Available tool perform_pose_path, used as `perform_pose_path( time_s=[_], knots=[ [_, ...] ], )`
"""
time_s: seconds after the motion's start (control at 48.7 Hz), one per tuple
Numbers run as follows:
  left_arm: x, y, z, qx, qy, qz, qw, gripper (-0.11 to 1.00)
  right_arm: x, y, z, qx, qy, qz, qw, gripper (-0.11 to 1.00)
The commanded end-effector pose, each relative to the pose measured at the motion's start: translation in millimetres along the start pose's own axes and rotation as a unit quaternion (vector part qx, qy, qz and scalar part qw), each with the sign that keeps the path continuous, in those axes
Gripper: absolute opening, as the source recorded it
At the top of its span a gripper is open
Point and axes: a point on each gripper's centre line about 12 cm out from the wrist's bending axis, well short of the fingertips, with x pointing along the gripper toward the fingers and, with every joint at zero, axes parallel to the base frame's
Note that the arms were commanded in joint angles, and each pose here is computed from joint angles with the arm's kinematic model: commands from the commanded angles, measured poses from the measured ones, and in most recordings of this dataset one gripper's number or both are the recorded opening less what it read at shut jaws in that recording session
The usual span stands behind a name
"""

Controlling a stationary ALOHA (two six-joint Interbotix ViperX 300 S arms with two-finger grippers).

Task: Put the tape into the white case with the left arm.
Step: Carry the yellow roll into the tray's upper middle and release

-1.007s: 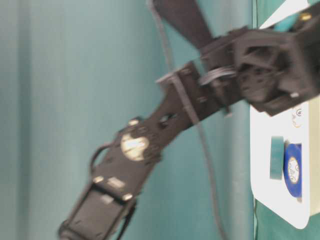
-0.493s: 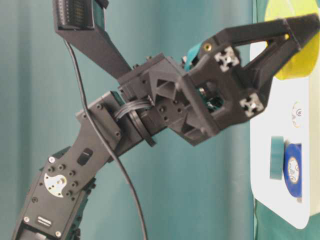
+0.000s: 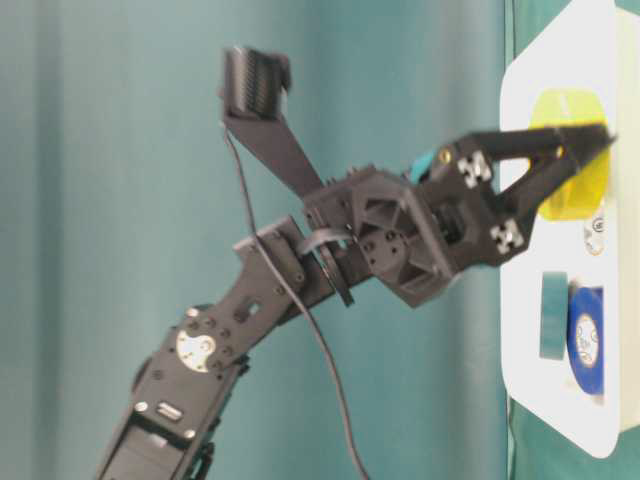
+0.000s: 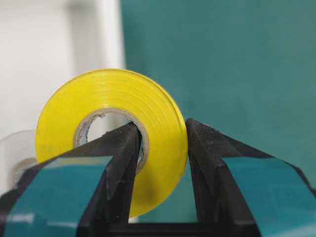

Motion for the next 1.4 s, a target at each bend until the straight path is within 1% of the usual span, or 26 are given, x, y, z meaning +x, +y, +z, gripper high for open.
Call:
perform_pose_path(
  time_s=[0.0,0.082,0.164,0.247,0.329,0.431,0.616,0.801,1.377],
  knots=[
    [-24.4,10.8,14.7,0.012,-0.033,0.011,0.9993,0.27,1.0,-0.2,3.4,0.000,-0.003,-0.001,1.0000,0.62],
    [-23.9,22.5,12.6,0.026,-0.032,0.019,0.9990,0.27,0.9,0.0,3.6,-0.001,-0.004,0.000,1.0000,0.62],
    [-24.5,36.5,10.4,0.028,-0.031,0.028,0.9987,0.27,1.0,0.0,3.4,-0.001,-0.003,0.000,1.0000,0.62],
    [-23.3,49.7,7.5,0.025,-0.030,0.037,0.9986,0.27,1.0,-0.2,3.4,0.000,-0.003,-0.001,1.0000,0.62],
    [-21.2,64.1,2.7,0.016,-0.027,0.046,0.9985,0.27,1.0,0.0,2.7,-0.001,-0.002,0.000,1.0000,0.62],
    [-18.6,83.2,-5.3,-0.001,-0.024,0.057,0.9981,0.27,1.0,0.0,3.4,-0.001,-0.003,0.000,1.0000,0.62],
    [-17.8,107.0,-17.7,-0.022,-0.023,0.074,0.9968,0.27,0.9,0.0,3.6,-0.001,-0.004,0.000,1.0000,0.62],
    [-17.6,116.9,-23.8,-0.031,-0.024,0.081,0.9959,0.27,1.0,0.0,2.7,-0.001,-0.002,0.000,1.0000,0.62],
    [-16.2,116.1,-26.6,-0.034,-0.022,0.080,0.9960,0.27,0.9,0.0,2.9,-0.001,-0.003,0.000,1.0000,0.62]
  ],
)
